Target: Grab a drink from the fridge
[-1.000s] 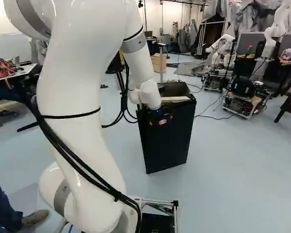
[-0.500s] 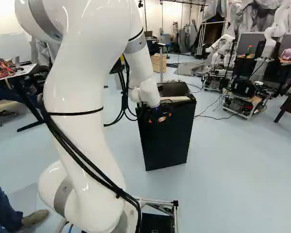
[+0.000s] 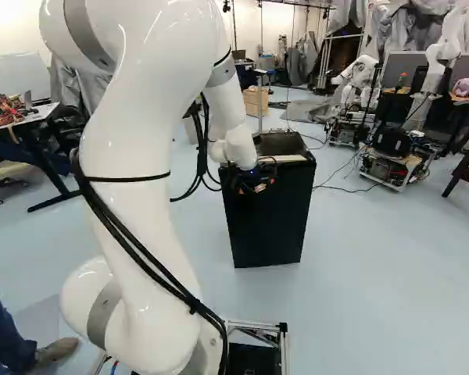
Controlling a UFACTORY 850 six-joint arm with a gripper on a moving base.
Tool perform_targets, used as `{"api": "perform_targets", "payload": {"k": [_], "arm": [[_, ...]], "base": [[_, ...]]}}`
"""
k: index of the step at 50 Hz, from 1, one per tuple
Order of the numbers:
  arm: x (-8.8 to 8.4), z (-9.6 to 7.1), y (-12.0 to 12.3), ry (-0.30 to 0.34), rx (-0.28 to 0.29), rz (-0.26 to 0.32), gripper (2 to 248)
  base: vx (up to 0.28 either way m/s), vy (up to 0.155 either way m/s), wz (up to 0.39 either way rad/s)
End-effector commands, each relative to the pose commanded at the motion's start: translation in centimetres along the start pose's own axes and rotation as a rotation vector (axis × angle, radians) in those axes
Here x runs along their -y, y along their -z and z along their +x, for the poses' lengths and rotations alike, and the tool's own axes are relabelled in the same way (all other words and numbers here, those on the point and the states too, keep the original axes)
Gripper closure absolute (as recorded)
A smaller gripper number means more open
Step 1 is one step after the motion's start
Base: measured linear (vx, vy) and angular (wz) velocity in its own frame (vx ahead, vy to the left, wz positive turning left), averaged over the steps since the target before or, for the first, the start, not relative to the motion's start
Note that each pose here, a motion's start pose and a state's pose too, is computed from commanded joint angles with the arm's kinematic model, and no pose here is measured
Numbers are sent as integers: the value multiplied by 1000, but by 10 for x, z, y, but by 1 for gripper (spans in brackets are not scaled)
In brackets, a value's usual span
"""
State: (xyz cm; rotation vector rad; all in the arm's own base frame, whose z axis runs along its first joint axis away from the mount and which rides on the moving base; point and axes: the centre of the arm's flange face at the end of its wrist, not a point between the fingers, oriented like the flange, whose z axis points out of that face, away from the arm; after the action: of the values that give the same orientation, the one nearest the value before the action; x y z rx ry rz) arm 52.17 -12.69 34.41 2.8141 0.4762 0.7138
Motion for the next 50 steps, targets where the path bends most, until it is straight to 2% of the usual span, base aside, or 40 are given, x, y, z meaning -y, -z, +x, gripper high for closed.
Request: {"api": "perform_targets", "payload": {"k": [50], "arm": [[-2,11,-7,7,-9,-1,3]], "base": [[0,0,0]]}}
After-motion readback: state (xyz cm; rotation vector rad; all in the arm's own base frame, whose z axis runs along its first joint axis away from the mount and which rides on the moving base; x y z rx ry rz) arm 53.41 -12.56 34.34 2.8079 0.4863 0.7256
